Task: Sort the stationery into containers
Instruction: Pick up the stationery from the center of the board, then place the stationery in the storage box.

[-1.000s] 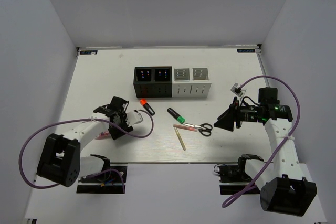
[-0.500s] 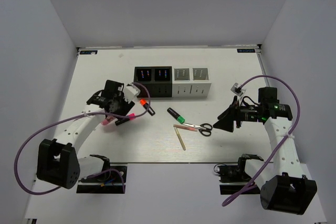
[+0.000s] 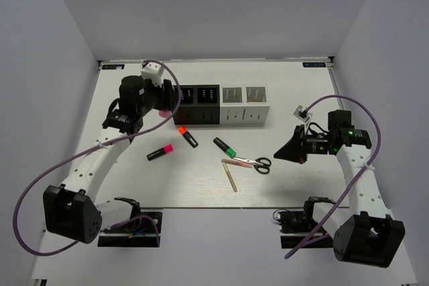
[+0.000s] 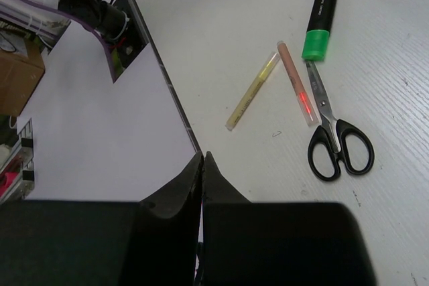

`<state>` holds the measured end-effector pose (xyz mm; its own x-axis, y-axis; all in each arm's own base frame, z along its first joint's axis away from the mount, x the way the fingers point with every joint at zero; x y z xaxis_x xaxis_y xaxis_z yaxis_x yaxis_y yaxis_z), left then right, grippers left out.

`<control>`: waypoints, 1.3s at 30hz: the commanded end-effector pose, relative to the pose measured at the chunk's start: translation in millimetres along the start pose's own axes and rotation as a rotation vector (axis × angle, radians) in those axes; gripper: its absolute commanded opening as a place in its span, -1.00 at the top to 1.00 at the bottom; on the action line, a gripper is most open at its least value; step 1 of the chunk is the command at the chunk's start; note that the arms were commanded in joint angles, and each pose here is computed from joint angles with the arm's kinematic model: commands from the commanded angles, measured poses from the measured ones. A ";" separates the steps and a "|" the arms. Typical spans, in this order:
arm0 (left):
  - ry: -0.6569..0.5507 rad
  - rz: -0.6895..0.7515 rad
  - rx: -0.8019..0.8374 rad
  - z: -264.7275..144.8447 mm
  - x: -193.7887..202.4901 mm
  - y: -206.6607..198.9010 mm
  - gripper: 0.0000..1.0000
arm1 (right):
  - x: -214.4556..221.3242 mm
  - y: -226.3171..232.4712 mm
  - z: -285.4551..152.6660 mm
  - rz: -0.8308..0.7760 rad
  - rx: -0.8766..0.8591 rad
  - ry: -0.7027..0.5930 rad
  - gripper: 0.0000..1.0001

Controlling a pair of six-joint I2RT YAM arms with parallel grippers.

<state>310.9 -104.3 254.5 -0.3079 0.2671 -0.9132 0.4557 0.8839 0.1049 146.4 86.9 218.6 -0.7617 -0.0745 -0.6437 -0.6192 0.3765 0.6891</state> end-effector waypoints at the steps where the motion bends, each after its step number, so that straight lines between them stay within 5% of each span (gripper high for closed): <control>1: -0.255 -0.146 0.007 14.2 -66.5 3.8 1.00 | -6.9 6.0 -1.6 -0.034 -0.023 -0.014 1.00; 9: -0.416 -0.271 0.024 56.8 -92.1 9.3 1.00 | -6.1 4.6 -0.9 -0.029 -0.021 -0.010 1.00; 18: -0.402 -0.327 0.019 100.0 -78.4 12.3 1.00 | -5.9 4.5 -1.0 -0.033 -0.022 -0.012 0.90; 22: -0.325 -0.318 0.041 113.2 -58.1 7.8 1.00 | -5.8 4.1 -1.2 -0.040 -0.015 -0.009 0.61; 23: -0.298 -0.316 0.057 114.4 -49.9 4.8 0.97 | -6.1 3.5 -1.1 -0.039 -0.014 -0.009 0.40; 26: -0.231 -0.302 0.066 119.0 -26.7 -0.7 0.53 | -6.0 2.4 -1.3 -0.035 -0.009 -0.007 0.03; 30: -0.186 -0.297 0.057 120.4 -6.6 -3.7 0.17 | -4.9 2.7 -1.1 -0.022 -0.013 -0.003 -0.19; 39: -0.165 -0.282 0.077 123.1 -7.3 -6.0 -0.28 | -5.3 1.8 -1.2 -0.032 -0.007 -0.004 -0.72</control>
<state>411.8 -152.7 194.2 -0.3366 -0.0632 -0.9395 0.3950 0.8962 -0.2018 147.8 86.4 216.8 -0.7571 -0.0820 -0.6482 -0.6258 0.3758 0.6835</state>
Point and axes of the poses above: each gripper's point midway between its finger pads, its own z axis out along the fingers, its own y axis along the line the jaws close on, x = y × z, the point moved 6 cm from there along -z, back along the fingers, and after that the axes turned 11 degrees about z, right-handed, at the moved point
